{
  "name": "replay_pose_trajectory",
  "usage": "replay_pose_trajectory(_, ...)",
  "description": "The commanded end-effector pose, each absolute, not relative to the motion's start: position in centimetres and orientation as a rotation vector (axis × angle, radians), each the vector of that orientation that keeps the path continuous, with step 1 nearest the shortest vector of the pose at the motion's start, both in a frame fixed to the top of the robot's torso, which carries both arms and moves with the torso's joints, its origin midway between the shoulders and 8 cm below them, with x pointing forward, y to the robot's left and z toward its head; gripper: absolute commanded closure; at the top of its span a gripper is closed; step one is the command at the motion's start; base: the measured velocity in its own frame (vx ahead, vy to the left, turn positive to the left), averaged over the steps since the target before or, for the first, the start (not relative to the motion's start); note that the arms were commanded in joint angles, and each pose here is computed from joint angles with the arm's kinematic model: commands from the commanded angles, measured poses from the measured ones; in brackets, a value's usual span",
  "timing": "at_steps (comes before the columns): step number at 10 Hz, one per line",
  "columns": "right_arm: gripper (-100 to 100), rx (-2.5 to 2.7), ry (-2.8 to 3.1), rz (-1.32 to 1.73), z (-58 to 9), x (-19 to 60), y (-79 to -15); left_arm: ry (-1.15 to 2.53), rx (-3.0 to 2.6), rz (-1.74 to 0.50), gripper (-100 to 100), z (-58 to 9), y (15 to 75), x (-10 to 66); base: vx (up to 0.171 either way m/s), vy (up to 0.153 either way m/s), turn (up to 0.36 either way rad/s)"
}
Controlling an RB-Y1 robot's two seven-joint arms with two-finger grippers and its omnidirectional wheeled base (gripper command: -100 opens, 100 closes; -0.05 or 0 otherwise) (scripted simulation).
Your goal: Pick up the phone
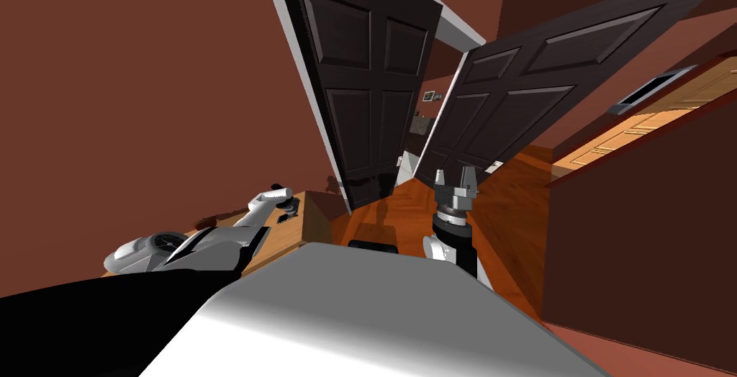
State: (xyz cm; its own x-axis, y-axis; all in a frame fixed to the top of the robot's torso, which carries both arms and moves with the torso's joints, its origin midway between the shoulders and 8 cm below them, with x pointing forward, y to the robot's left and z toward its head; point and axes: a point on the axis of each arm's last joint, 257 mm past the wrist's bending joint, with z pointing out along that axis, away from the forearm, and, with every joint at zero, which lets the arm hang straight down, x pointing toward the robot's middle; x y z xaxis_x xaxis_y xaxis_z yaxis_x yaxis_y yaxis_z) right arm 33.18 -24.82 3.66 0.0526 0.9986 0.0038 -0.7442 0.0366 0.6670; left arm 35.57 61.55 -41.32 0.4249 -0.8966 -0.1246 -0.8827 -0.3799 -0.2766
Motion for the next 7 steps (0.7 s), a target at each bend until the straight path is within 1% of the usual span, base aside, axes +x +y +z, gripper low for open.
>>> replay_pose_trajectory(1,0,0.585,0.549,1.446,3.7,33.2,-24.8,1.531,-2.424,-0.056,-100,-41.5,61.3,35.1,-0.022,0.045,-0.021)
replay_pose_trajectory(5,0,0.585,0.549,1.446,3.7,33.2,-24.8,1.502,-2.547,-0.040,-100,-41.5,60.6,33.6,-0.013,0.060,-0.014)
replay_pose_trajectory(6,0,0.585,0.549,1.446,3.7,33.2,-24.8,1.487,-2.601,-0.034,-100,-41.5,60.3,33.0,-0.028,0.093,-0.003)
replay_pose_trajectory(7,0,0.585,0.549,1.446,3.7,33.2,-24.8,1.472,-2.650,-0.028,-100,-41.4,60.0,32.4,-0.024,0.140,-0.003)
